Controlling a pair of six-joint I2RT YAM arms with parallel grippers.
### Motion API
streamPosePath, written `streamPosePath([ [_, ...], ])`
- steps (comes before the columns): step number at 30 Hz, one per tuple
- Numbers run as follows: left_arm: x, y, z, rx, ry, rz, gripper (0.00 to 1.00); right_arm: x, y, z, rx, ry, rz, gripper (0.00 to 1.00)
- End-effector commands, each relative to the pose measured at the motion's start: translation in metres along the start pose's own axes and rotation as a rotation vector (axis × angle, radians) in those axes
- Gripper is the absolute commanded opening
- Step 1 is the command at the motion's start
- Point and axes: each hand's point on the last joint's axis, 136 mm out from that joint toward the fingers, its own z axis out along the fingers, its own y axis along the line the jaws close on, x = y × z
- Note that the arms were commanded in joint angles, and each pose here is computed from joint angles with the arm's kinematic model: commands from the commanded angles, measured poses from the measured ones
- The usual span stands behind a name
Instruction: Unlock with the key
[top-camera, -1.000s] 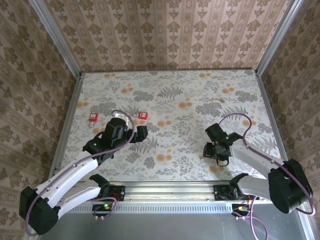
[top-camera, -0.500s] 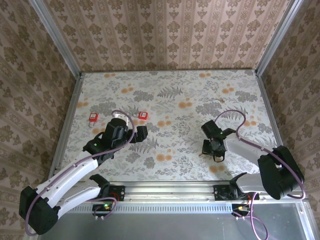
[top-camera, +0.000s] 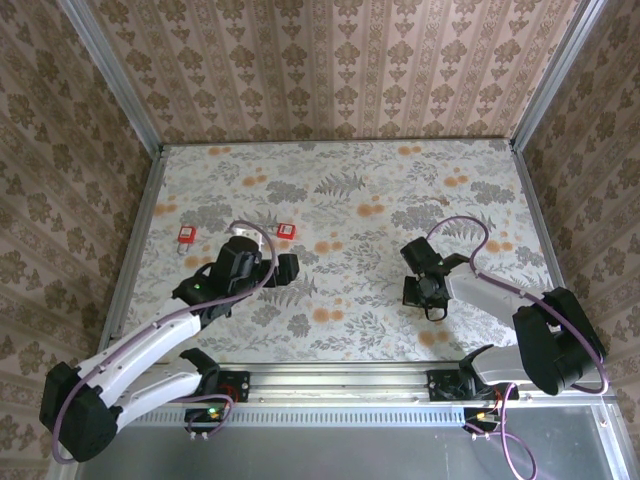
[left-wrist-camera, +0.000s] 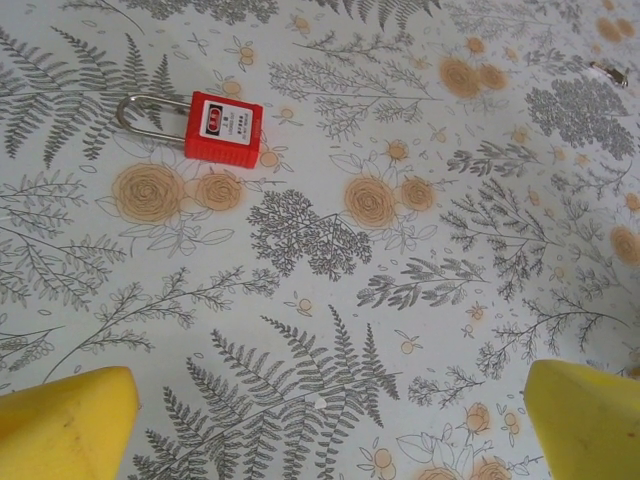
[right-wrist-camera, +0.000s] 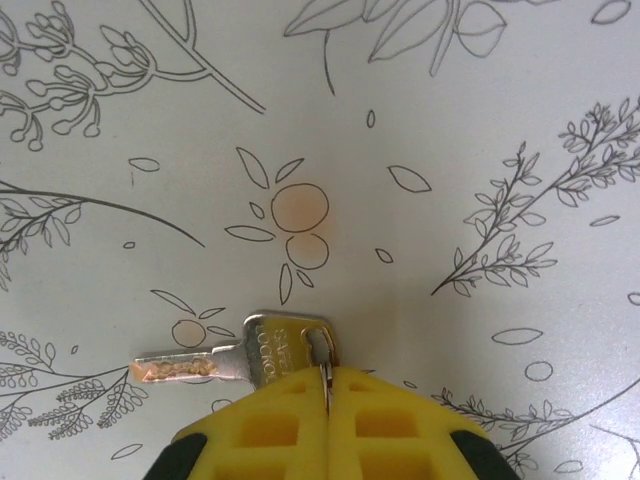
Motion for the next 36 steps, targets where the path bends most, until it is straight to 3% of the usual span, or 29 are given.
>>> streamPosePath([
  [1,-0.002,-0.018,0.005,0.046,-0.005,0.016,1.00,0.005,0.000,-0.001,0.007,0.022,-0.007,0.00],
  [8,0.007,-0.068,0.028,0.188,0.032,-0.053,1.00,0.002,0.023,-0.021,-0.164,-0.027,0.053,0.00],
  [21,-0.007,-0.162,0.053,0.576,0.088,-0.477,0.99,-0.034,0.072,-0.101,-0.477,-0.199,0.089,0.00],
  [30,-0.003,-0.191,0.074,0.638,0.155,-0.585,0.93,-0.027,0.095,-0.114,-0.534,-0.206,0.023,0.00],
  [36,0.012,-0.196,0.086,0.628,0.205,-0.614,0.78,-0.021,0.103,-0.117,-0.538,-0.208,-0.015,0.00],
])
